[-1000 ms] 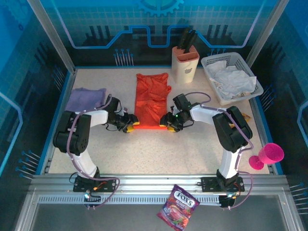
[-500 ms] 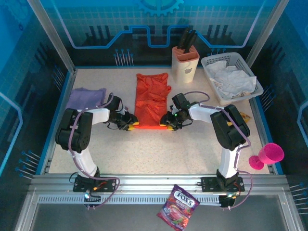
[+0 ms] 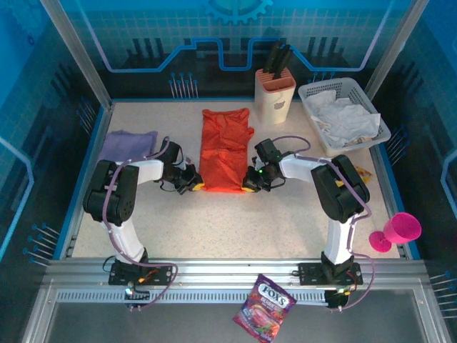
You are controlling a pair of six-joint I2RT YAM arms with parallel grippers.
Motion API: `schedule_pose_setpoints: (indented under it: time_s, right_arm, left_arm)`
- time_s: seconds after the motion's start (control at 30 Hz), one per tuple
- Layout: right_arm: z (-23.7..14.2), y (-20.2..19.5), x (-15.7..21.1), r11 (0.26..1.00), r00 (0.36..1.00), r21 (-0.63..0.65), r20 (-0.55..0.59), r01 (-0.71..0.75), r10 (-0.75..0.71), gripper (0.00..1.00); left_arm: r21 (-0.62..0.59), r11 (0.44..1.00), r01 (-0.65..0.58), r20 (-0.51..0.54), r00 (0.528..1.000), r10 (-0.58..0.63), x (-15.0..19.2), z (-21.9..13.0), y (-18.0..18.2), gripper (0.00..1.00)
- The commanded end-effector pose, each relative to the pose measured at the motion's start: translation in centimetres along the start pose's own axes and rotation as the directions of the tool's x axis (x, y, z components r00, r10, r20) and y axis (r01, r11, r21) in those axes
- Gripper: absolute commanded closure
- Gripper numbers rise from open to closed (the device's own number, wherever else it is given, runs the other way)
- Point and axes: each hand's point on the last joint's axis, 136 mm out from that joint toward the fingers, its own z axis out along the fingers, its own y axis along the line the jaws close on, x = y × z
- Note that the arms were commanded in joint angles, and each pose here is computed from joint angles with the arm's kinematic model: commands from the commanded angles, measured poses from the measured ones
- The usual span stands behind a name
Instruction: Fold and stack the t-shirts
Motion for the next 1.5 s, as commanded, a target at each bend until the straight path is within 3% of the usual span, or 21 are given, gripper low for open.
schedule_pose_setpoints:
  time_s: [0.0,0.53,1.27,1.47]
  right_arm:
    - [-0.7,0.3,0.2,0.999,0.999,-0.002,0.020,0.049,-0.049,1.00]
    - [-2.9,0.0,2.7,0.983,0.983,-0.044,0.052,0.178,-0.176,1.00]
    - [-4.2,-3.9,13.1,0.970,0.974,0.092,-0.050,0.223,-0.220,1.00]
    - [-6.1,-2.7,13.6,0.970,0.976,0.111,-0.041,0.218,-0.215,1.00]
  left_arm:
    - [-0.010,0.999,-0.041,-0.009,0.999,0.041,0.5,-0.2,-0.6,1.00]
    - [-0.034,0.997,-0.066,0.008,0.998,0.066,5.0,-1.8,0.1,1.00]
    - [-0.134,0.991,0.020,0.062,0.998,-0.011,15.6,-4.5,5.5,1.00]
    - [-0.108,0.994,0.000,0.084,0.996,0.009,15.7,-6.3,3.1,1.00]
